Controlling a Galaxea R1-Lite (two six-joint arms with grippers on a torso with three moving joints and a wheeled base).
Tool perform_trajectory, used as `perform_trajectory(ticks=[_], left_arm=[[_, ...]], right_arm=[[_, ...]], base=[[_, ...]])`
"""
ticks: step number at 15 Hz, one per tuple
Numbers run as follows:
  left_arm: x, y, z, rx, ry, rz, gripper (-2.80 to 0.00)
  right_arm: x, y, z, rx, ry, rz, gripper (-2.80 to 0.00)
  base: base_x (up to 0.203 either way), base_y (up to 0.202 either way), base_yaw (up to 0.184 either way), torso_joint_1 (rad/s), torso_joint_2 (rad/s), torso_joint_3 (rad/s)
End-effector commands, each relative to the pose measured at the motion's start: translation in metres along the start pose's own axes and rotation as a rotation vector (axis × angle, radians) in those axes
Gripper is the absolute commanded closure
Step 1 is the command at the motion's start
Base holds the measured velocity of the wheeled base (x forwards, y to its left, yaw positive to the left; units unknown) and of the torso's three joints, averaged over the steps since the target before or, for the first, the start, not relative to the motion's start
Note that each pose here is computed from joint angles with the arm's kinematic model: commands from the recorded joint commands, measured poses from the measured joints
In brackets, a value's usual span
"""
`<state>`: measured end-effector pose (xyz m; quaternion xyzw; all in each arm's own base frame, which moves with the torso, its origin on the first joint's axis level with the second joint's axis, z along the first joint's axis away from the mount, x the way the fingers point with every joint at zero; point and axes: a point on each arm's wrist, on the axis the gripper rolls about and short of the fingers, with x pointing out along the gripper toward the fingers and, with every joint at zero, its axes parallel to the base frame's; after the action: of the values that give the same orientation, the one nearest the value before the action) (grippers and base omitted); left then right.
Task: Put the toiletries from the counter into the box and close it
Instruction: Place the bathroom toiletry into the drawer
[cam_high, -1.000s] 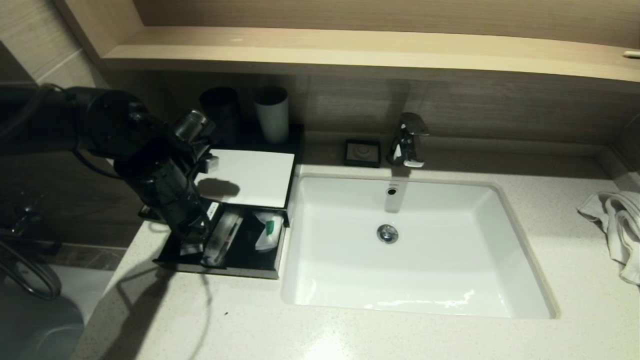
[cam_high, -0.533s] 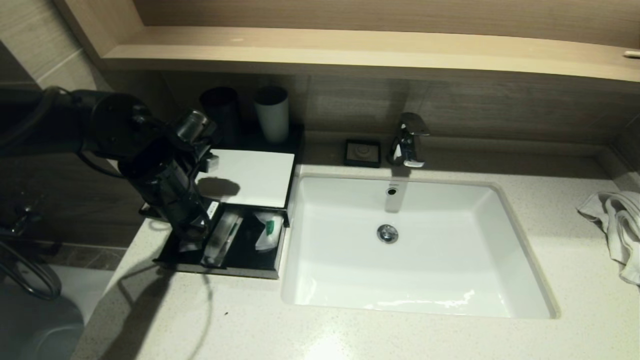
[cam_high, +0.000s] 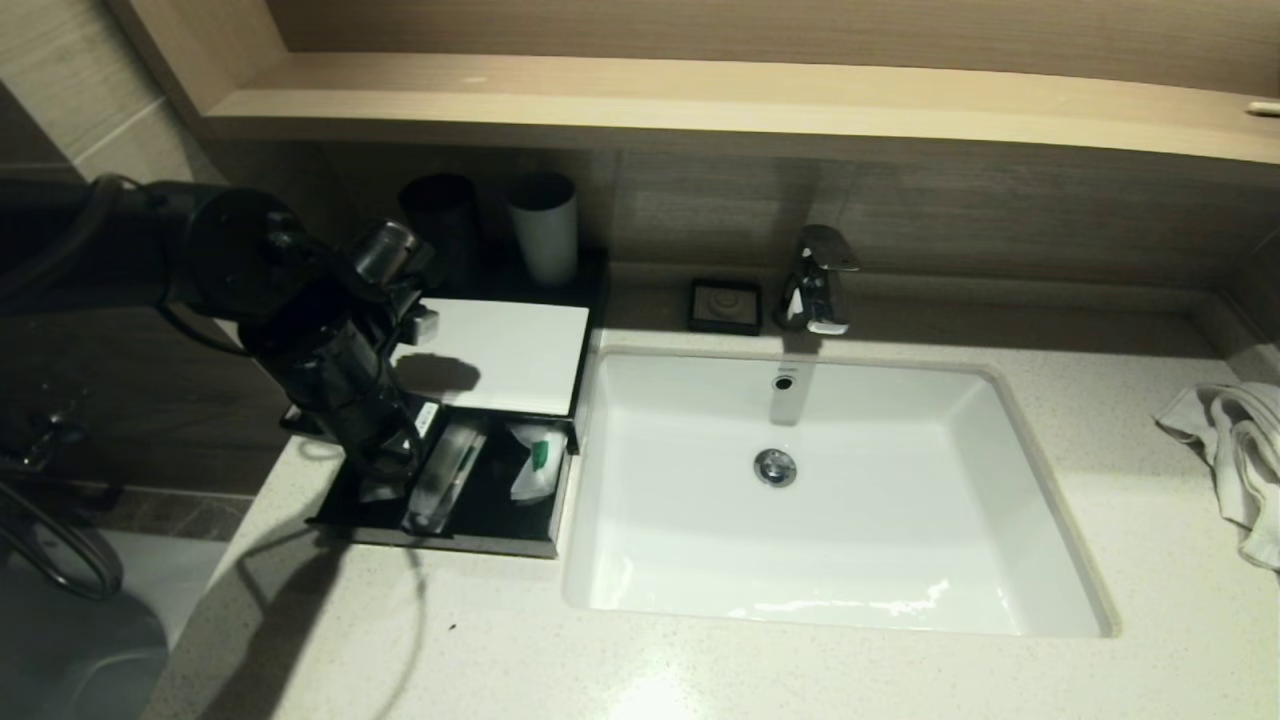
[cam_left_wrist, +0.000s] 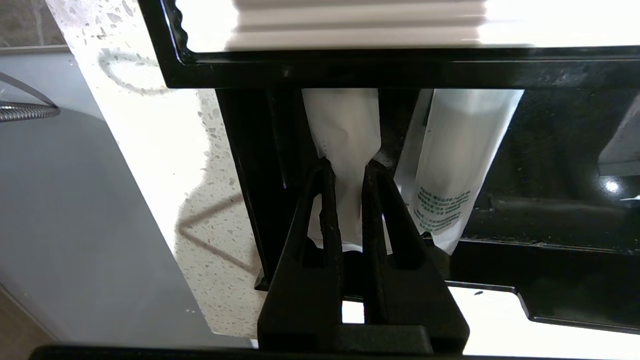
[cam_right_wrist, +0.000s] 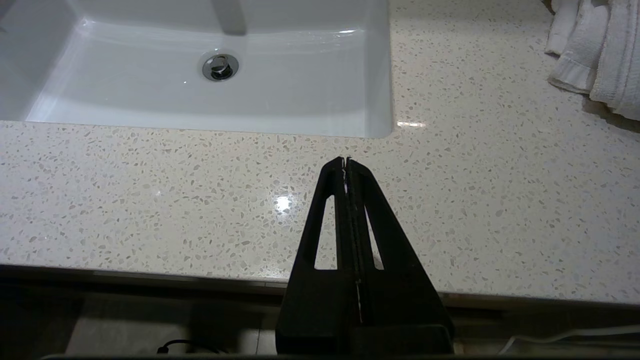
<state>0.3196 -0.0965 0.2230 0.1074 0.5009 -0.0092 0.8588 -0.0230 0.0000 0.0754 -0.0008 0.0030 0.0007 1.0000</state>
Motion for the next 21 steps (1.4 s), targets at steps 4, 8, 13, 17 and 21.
perform_trajectory(ticks=[4, 8, 13, 17, 21], left_arm=[[-0.005, 0.001, -0.001, -0.009, -0.007, -0.003, -2.80], [-0.014, 0.003, -0.002, -0.028, -0.030, -0.010, -2.80], [-0.045, 0.012, -0.011, -0.068, -0.091, -0.016, -2.80], [-0.066, 0.017, -0.027, -0.072, -0.115, -0.027, -2.80], [-0.074, 0.019, -0.054, -0.073, -0.088, -0.070, -2.80]], right_arm=[[0.000, 0.000, 0.000, 0.000, 0.000, 0.000, 0.00], [0.000, 0.000, 0.000, 0.000, 0.000, 0.000, 0.00], [0.000, 0.000, 0.000, 0.000, 0.000, -0.001, 0.00], [0.000, 0.000, 0.000, 0.000, 0.000, 0.000, 0.00], [0.000, 0.000, 0.000, 0.000, 0.000, 0.000, 0.00]], base=[[0.000, 0.000, 0.000, 0.000, 0.00, 0.000], [0.000, 0.000, 0.000, 0.000, 0.00, 0.000], [0.000, 0.000, 0.000, 0.000, 0.00, 0.000], [0.000, 0.000, 0.000, 0.000, 0.00, 0.000], [0.000, 0.000, 0.000, 0.000, 0.00, 0.000]])
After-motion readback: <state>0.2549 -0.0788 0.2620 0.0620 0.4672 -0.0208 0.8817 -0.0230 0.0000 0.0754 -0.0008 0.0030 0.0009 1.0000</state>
